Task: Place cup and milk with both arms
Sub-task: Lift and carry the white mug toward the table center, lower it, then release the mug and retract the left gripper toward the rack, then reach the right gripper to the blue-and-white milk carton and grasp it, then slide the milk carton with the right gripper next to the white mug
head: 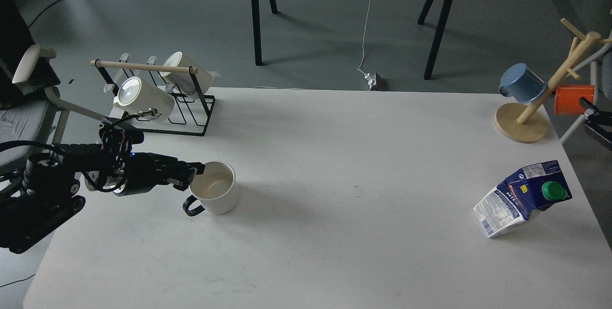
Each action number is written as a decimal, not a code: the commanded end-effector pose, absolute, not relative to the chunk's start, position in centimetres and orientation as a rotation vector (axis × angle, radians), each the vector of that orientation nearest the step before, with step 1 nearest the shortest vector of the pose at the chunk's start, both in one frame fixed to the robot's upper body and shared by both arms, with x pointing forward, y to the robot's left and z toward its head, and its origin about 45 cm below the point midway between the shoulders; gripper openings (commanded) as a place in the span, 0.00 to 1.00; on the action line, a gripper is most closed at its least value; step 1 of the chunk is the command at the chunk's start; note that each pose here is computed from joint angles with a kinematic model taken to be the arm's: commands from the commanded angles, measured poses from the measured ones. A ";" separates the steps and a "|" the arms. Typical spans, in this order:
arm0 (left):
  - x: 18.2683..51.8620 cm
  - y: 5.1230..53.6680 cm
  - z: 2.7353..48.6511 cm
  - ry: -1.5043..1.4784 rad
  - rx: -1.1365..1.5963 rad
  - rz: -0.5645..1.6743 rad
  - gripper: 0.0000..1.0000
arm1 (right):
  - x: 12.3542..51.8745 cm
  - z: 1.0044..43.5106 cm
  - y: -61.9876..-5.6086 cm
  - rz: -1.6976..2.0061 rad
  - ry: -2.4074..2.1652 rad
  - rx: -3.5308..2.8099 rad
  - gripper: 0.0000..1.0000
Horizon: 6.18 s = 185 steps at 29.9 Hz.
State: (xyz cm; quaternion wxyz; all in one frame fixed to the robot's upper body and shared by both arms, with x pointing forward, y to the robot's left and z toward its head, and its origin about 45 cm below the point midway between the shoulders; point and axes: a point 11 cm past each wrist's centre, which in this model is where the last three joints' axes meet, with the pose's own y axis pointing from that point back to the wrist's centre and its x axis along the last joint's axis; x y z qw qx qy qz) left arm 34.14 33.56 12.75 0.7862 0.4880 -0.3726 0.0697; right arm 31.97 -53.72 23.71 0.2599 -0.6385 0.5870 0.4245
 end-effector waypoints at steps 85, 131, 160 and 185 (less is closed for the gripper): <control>41.7 32.9 24.3 -0.297 0.296 0.813 0.92 | 13.3 16.2 -62.0 1.446 1.928 -1.210 0.99; 40.5 34.5 21.2 -0.233 0.351 0.840 0.93 | 18.4 10.5 -47.6 1.763 1.585 -1.578 0.99; 40.0 35.3 20.1 -0.207 0.372 0.859 0.93 | 21.2 9.9 -44.5 1.757 1.470 -1.610 0.97; 39.9 35.8 19.2 -0.186 0.387 0.874 0.94 | 23.5 11.0 -42.9 1.729 1.402 -1.679 0.35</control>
